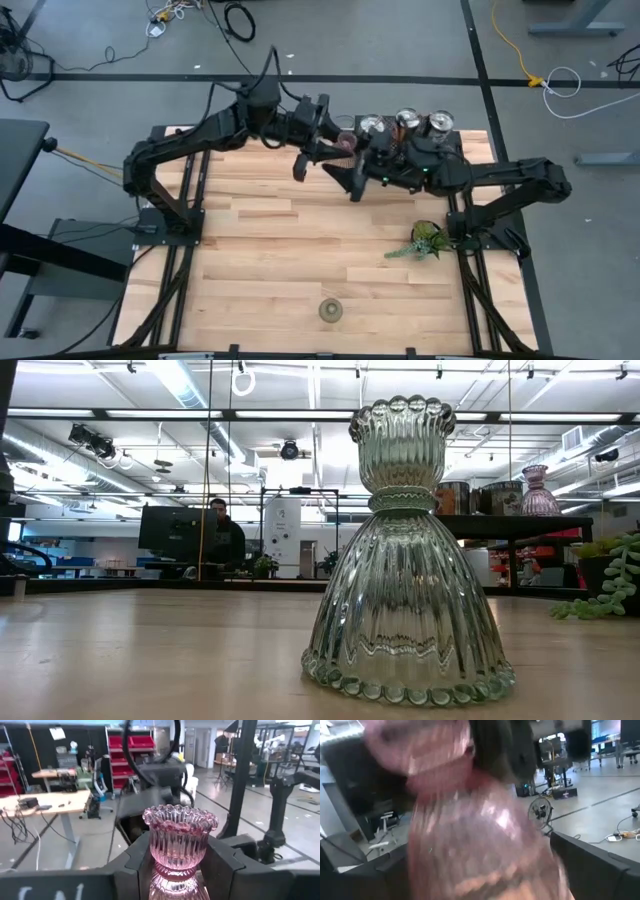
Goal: Pick & Place candle stick holders
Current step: Put the pink candle holder on the shelf aligned with the pink candle holder
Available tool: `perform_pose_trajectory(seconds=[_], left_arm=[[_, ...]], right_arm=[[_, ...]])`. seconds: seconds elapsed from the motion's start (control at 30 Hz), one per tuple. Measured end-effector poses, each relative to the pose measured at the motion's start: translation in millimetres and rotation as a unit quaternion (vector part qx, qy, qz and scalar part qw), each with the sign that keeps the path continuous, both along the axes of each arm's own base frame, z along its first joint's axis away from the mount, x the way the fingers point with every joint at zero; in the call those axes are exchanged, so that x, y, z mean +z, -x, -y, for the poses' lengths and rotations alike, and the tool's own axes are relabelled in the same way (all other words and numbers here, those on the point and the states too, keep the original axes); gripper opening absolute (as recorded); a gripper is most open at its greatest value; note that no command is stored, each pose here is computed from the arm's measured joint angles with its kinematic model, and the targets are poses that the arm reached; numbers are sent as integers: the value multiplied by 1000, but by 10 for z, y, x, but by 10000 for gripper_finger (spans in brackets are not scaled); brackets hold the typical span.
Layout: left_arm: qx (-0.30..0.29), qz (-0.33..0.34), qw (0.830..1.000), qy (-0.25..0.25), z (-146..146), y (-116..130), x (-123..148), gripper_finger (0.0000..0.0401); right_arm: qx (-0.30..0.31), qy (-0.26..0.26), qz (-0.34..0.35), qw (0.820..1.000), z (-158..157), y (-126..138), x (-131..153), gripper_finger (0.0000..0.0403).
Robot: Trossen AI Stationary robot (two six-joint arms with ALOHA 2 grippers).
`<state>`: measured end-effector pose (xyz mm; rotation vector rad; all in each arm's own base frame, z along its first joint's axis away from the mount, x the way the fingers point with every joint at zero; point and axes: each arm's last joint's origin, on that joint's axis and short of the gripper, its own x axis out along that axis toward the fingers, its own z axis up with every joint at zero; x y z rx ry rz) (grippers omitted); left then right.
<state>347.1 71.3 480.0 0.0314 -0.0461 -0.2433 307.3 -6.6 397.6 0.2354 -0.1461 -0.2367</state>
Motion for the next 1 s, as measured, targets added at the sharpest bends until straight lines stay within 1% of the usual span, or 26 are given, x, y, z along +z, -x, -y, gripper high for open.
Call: perform_pose_trajectory(seconds=[0.1,0.23,0.3,0.4,0.43,0.87,0.97,1.0], left_arm=[[0,1,1000,3,-13,-18,-12,132],[-1,-3,1000,6,-16,-34,-27,132],[-1,-2,1000,4,-13,-35,-27,132],[-1,4,1000,-1,-12,-32,-15,132],[0,7,1000,-3,-15,-27,-6,132],[4,11,1000,0,-20,-27,6,132],[8,13,1000,-1,-22,-31,29,132],[10,13,1000,-1,-22,-27,39,139]], right_arm=[[-4,2,3,1000,-5,-109,44,396],[-6,10,-29,1000,-5,-171,96,387],[-8,10,-45,999,-4,-171,124,363],[-9,8,-53,999,-16,-160,170,300],[-8,5,-50,999,-21,-158,185,293],[2,-2,-63,998,-41,-106,203,293],[2,-2,-74,997,-41,-62,214,293],[1,-2,-75,997,-41,-39,227,293]])
